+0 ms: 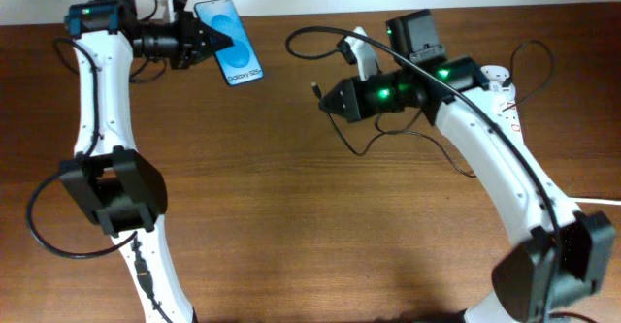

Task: Plug charger to phone and switch on socket
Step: 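Grasp the black USB-C cable end with the right gripper, then push the cable plug up into the phone's bottom port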

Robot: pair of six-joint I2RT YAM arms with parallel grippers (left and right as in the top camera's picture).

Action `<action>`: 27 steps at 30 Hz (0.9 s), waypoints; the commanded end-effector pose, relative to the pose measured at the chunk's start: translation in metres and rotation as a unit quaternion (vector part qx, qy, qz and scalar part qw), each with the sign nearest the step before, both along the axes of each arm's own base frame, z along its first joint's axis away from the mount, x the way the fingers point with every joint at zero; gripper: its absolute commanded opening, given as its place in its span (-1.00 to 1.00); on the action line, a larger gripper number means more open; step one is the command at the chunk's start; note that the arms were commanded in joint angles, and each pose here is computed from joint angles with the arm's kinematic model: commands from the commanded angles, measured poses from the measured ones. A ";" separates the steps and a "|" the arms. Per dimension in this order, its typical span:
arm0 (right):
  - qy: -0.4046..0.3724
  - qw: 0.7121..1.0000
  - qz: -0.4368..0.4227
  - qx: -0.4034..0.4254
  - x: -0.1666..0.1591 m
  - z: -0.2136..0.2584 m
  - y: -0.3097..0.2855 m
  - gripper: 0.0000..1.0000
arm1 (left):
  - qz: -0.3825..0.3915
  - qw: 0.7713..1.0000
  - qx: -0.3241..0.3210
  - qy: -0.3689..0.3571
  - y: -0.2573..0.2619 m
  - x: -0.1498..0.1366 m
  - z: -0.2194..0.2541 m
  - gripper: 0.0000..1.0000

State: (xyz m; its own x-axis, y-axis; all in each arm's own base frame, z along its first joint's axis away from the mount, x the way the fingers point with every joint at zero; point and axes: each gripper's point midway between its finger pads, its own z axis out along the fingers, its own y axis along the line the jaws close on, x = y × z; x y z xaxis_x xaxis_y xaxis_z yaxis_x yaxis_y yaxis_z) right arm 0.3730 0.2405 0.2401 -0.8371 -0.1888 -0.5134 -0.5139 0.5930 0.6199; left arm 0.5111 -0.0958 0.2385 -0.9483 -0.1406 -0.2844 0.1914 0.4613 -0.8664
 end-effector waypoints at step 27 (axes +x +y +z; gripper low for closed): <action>-0.075 0.978 -0.134 0.143 -0.038 0.000 0.006 -0.92 | -0.204 0.960 -0.180 -0.064 -0.140 -0.061 0.071 -1.00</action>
State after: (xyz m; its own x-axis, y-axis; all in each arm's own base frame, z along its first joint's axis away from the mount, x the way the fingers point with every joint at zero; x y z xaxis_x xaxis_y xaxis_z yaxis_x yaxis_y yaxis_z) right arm 0.3323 0.2471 0.2409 -0.7545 0.1841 -0.6299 -0.4698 0.5188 0.7143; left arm 0.4578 -0.2308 0.2936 -0.9070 0.1158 -0.4049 0.4132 0.0589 -0.9087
